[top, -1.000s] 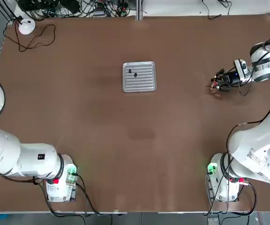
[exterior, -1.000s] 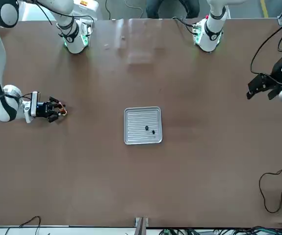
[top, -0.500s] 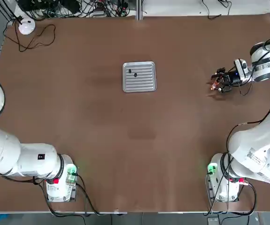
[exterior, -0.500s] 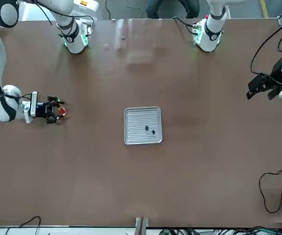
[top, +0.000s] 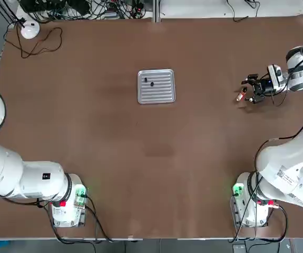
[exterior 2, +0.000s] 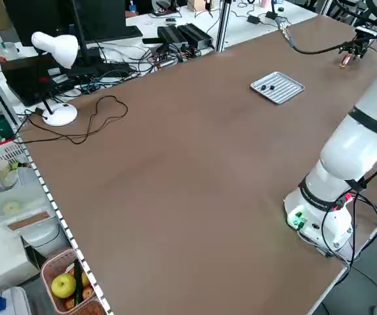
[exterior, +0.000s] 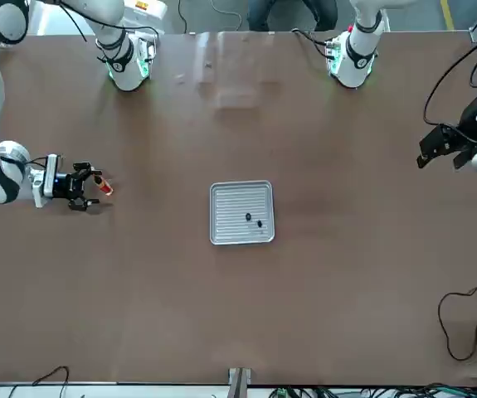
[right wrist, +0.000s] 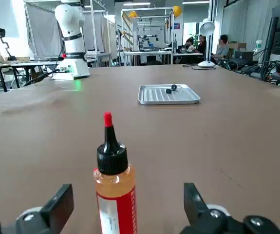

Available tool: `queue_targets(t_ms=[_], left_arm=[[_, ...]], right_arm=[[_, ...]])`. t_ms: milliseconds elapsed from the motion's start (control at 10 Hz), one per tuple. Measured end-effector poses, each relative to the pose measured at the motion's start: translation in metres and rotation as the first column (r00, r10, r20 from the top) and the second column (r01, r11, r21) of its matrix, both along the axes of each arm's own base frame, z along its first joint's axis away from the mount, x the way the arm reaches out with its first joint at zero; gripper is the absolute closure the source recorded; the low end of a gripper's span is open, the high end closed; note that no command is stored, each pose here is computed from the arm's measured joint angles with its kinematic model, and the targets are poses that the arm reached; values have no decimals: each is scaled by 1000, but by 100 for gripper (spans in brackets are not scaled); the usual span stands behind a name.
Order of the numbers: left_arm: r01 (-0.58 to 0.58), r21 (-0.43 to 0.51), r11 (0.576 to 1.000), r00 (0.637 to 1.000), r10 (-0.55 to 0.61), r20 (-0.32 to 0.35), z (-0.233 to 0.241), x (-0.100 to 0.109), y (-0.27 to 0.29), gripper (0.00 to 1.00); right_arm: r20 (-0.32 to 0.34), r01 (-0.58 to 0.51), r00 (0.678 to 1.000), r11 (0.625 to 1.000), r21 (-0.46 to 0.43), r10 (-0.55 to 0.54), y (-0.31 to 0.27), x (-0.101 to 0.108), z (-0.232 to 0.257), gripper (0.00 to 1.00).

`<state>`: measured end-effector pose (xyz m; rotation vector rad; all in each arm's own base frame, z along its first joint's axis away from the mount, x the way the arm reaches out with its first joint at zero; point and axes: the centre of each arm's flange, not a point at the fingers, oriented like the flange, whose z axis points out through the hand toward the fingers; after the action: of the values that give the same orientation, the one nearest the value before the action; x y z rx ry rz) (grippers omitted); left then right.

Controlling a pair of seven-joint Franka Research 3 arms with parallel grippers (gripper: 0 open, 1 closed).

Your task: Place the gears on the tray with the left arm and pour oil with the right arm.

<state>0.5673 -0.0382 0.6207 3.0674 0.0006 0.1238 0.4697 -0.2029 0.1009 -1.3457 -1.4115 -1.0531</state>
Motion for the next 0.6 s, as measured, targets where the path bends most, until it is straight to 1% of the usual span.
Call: queue_targets(t_ms=[300,400,600], left_arm=[[0,1,1000,1000,0,3,1,0,0,0],[0,0,1000,1000,0,6,2,0,0,0],[0,0,1000,1000,0,9,3,0,0,0]], right_arm=[[42,8,999,999,-36,-6,-15,7,26,0],[52,6,999,998,-64,-3,-23,9,38,0],[61,-14,998,989,-147,23,-47,8,65,0]])
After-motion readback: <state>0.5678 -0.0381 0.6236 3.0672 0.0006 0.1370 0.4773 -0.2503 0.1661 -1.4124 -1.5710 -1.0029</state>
